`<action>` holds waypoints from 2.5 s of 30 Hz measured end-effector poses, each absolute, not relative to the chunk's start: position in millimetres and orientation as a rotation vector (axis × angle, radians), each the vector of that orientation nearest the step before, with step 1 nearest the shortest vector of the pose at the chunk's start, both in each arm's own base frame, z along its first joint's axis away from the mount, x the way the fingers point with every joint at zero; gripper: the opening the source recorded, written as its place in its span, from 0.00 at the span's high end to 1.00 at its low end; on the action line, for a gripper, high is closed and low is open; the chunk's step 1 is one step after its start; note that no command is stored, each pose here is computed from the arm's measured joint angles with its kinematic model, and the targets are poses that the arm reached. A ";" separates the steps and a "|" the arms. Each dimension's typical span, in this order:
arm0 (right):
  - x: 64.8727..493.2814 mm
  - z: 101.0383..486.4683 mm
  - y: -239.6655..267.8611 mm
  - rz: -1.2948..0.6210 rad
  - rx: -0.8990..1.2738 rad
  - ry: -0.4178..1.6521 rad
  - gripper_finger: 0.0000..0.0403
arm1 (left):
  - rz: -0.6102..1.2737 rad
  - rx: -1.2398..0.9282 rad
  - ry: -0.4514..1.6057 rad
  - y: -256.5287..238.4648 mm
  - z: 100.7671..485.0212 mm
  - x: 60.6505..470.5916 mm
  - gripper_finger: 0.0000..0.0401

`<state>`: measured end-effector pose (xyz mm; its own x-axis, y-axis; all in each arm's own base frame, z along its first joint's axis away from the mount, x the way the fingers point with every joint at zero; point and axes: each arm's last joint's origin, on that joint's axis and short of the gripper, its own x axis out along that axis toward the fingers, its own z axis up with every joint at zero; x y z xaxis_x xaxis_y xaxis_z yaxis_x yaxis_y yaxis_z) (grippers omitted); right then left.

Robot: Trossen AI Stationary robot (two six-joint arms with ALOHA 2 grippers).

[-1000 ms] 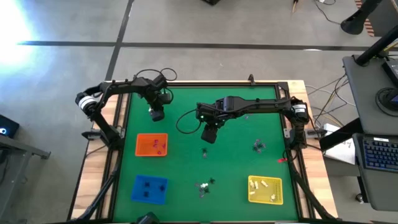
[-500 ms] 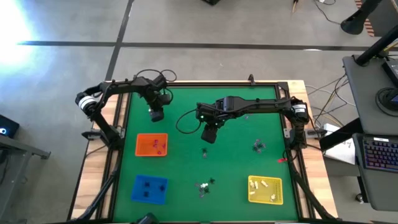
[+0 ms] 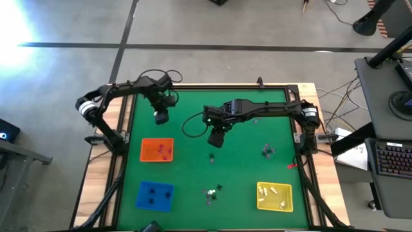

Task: Sort Halloween decoration
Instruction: Put the violet witch hat toy into the orange bin

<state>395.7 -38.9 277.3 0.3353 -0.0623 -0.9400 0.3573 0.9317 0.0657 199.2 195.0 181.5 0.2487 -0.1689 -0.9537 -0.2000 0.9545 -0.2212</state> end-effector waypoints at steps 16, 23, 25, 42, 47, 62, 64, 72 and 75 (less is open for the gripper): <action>397.2 278.0 -41.9 -0.326 0.252 1.176 0.68 | -0.115 -0.348 1.327 163.1 239.3 213.4 1.00; 397.2 278.0 -41.9 -0.327 0.253 1.176 0.68 | -0.173 -0.352 1.292 121.4 248.7 201.8 1.00; 397.2 278.0 -41.9 -0.327 0.254 1.176 0.68 | -0.176 -0.350 1.289 110.4 249.9 196.9 1.00; 390.0 278.8 -34.0 -0.372 0.426 1.226 0.70 | -0.151 -0.384 1.212 75.5 224.4 175.6 1.00; 383.4 277.7 -21.4 -0.420 0.476 1.292 0.72 | -0.161 -0.381 1.223 73.5 222.0 175.9 1.00; 380.2 277.3 32.7 -0.459 0.551 1.307 0.73 | -0.114 -0.238 1.298 51.8 213.8 187.2 1.00; 380.0 277.4 38.0 -0.459 0.558 1.303 0.73 | -0.088 -0.224 1.310 51.2 213.0 187.1 1.00; 379.3 277.7 50.7 -0.471 0.591 1.293 0.73 | -0.065 -0.215 1.315 51.2 211.8 187.7 1.00; 379.2 277.7 52.4 -0.484 0.609 1.288 0.73 | -0.087 -0.228 1.329 49.9 208.5 189.8 1.00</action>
